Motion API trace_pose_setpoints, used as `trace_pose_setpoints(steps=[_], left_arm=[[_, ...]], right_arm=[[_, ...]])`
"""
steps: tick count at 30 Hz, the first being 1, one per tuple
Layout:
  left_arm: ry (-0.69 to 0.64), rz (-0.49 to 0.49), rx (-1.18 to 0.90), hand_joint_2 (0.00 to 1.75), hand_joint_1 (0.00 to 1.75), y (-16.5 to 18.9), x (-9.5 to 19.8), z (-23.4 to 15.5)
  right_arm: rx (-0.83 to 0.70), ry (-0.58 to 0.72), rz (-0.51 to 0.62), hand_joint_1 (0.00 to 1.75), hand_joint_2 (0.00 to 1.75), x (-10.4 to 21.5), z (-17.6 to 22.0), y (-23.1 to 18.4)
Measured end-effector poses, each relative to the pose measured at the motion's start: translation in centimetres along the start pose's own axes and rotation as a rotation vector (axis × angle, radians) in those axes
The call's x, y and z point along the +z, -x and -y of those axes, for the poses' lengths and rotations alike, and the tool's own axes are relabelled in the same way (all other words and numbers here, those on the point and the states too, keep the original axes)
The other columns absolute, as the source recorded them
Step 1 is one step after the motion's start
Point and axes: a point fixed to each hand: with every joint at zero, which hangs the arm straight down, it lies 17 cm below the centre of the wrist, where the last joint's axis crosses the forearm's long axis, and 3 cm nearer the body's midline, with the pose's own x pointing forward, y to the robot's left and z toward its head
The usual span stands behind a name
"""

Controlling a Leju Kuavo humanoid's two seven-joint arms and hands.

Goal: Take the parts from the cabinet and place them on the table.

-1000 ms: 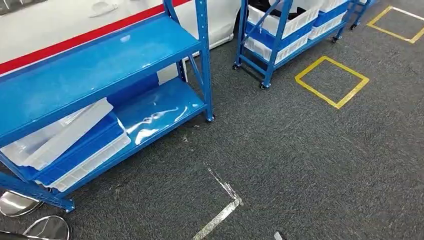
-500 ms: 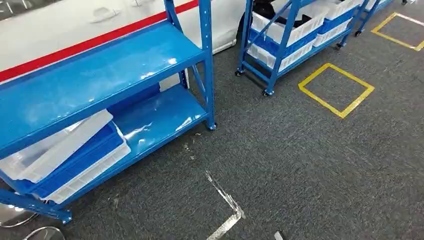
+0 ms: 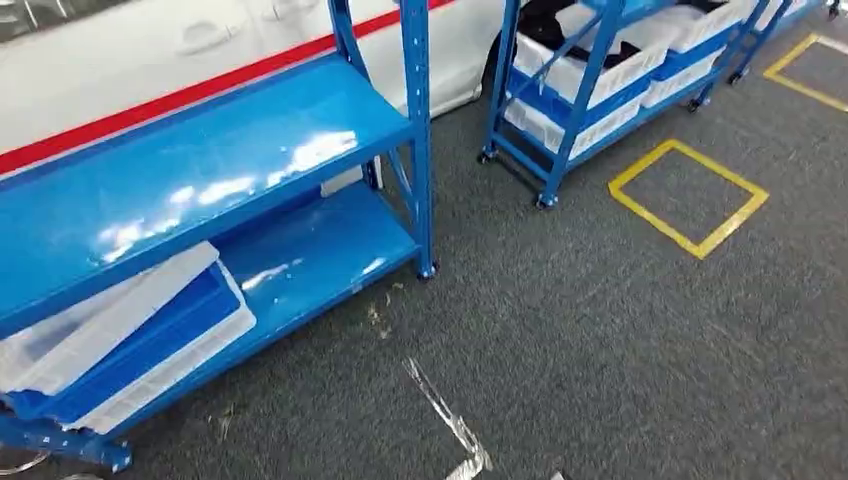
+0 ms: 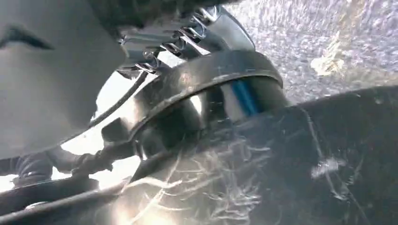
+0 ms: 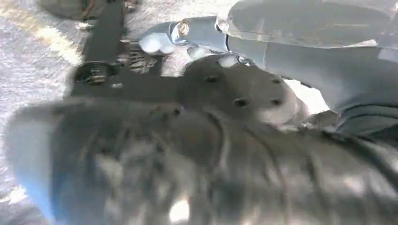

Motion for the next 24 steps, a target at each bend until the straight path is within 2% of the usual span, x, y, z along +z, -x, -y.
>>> trace_pose_setpoints(steps=[24], left_arm=[[-0.006,0.019,0.001,0.00,0.00,-1.0,0.1,0.0]], right_arm=[[0.040,-0.004,0.037,0.00,0.00,0.1,-0.1,-1.3]])
